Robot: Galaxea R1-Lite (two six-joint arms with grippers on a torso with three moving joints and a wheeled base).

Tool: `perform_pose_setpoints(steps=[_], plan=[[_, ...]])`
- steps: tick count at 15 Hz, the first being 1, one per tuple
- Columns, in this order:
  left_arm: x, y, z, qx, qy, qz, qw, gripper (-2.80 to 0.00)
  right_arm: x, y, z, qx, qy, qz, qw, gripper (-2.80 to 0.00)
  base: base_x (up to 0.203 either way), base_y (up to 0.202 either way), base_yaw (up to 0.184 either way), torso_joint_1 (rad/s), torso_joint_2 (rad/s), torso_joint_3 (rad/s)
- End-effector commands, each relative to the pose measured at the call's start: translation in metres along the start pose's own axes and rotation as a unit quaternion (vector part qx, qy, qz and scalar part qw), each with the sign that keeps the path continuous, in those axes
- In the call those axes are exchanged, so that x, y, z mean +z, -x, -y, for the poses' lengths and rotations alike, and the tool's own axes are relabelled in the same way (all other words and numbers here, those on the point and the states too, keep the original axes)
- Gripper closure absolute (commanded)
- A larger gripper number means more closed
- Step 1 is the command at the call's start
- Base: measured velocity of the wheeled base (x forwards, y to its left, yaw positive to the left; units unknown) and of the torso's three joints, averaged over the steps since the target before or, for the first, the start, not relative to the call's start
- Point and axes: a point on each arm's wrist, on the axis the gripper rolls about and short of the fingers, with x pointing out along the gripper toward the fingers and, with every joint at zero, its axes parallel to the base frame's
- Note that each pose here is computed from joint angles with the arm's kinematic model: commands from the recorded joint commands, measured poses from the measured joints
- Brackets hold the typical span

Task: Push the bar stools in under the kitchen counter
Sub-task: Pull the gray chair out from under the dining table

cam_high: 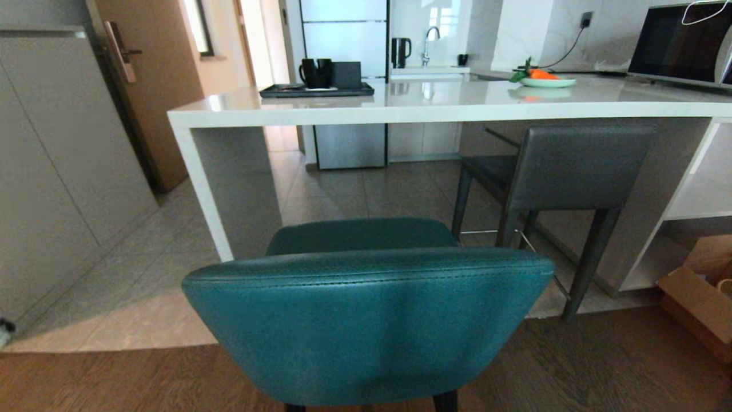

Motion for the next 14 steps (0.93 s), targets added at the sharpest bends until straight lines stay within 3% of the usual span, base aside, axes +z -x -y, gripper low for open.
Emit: perform_pose_setpoints(steps=[1,2,3,4,5,6,7,10,14], plan=[[0.002,0.033,0.019,-0.072,0.014,-0.018,0.9971,0.00,0.003,0.035,-0.002,0.010,0.002,0.009,1.000,0.00,0.000,0.000,0.000,0.000,0.00,0.000],[0.008,0.041,0.023,-0.101,0.021,-0.028,0.9942,0.00,0.003,0.035,-0.002,0.009,0.002,0.009,1.000,0.00,0.000,0.000,0.000,0.000,0.00,0.000],[0.007,0.047,0.025,-0.102,0.030,-0.042,0.9934,0.00,0.001,0.035,-0.002,0.008,0.003,0.007,1.000,0.00,0.000,0.000,0.000,0.000,0.00,0.000],[0.004,0.051,0.025,-0.074,0.028,-0.037,0.9962,0.00,-0.001,0.039,-0.002,0.006,0.006,0.013,1.000,0.00,0.000,0.000,0.000,0.000,0.00,0.000],[0.000,0.051,0.023,-0.019,0.021,-0.032,0.9991,0.00,-0.007,0.043,-0.002,0.004,0.026,0.014,1.000,0.00,0.000,0.000,0.000,0.000,0.00,0.000],[-0.004,0.049,0.020,0.017,-0.013,-0.031,0.9993,0.00,-0.012,0.048,-0.003,0.005,0.047,0.018,0.999,0.00,0.000,0.000,0.000,0.000,0.00,0.000],[-0.011,0.047,0.016,0.035,-0.041,-0.036,0.9979,0.00,-0.021,0.053,-0.003,0.008,0.071,0.020,0.997,0.00,0.000,0.000,0.000,0.000,0.00,0.000],[-0.015,0.042,0.012,0.090,-0.069,0.017,0.9934,0.00,-0.049,0.067,-0.002,0.001,0.109,0.012,0.994,0.00,0.000,0.000,0.000,0.000,0.00,0.000],[-0.050,0.054,0.013,0.078,-0.080,0.028,0.9934,0.00,-0.078,0.064,0.002,-0.001,0.110,-0.030,0.994,0.00,0.000,0.000,0.000,0.000,0.00,0.000]])
